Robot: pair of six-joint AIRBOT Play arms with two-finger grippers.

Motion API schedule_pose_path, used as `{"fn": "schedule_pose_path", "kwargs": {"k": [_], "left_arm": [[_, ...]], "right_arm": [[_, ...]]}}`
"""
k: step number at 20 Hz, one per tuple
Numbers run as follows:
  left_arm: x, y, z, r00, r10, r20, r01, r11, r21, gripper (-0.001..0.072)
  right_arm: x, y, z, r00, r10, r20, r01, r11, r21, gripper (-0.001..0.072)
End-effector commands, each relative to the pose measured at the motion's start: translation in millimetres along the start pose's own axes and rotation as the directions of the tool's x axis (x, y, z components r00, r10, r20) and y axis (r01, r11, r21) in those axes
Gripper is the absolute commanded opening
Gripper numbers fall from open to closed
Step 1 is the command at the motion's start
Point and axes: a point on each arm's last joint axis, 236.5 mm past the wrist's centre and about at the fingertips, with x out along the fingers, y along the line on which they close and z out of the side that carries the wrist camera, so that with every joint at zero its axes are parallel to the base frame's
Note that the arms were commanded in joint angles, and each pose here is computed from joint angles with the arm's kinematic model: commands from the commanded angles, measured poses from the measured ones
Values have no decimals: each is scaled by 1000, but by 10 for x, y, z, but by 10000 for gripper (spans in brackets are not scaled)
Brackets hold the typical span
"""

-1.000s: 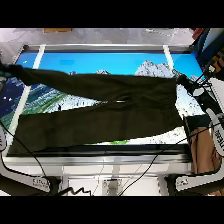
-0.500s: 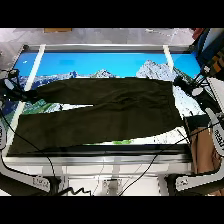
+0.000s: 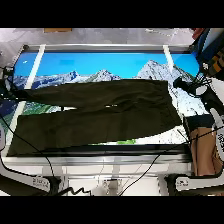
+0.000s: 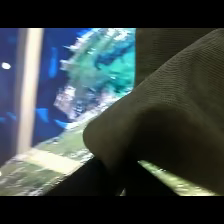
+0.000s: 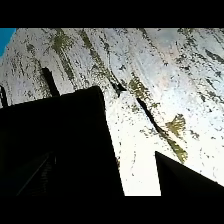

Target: Fold the clothes and pants, and hang the long-sleeved shirts on hangers.

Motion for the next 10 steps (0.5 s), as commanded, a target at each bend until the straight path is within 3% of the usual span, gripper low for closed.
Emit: {"fn": "schedule_pose_path", "kwargs": {"k": [1, 2, 7, 9, 10], "left_arm": [[-16, 107, -3, 999, 41, -4, -41, 999, 30, 635], [-17, 108, -61, 999, 41, -28, -40, 999, 33, 695], [-85, 233, -508, 972, 93, -218, -77, 994, 79, 687], [-132, 219, -656, 956, 85, -282, -83, 996, 19, 472], [-152, 195, -702, 950, 77, -302, -76, 997, 13, 400]], "right_arm": [[-26, 22, -80, 999, 8, -40, -8, 1000, -16, 686], [-28, 26, -107, 999, 9, -51, -10, 1000, -19, 687], [-42, -52, -161, 997, -19, -77, 12, 996, -89, 686], [-61, -71, -140, 997, -23, -72, 16, 996, -89, 683], [-95, -77, -105, 998, -24, -65, 18, 996, -92, 669]]}}
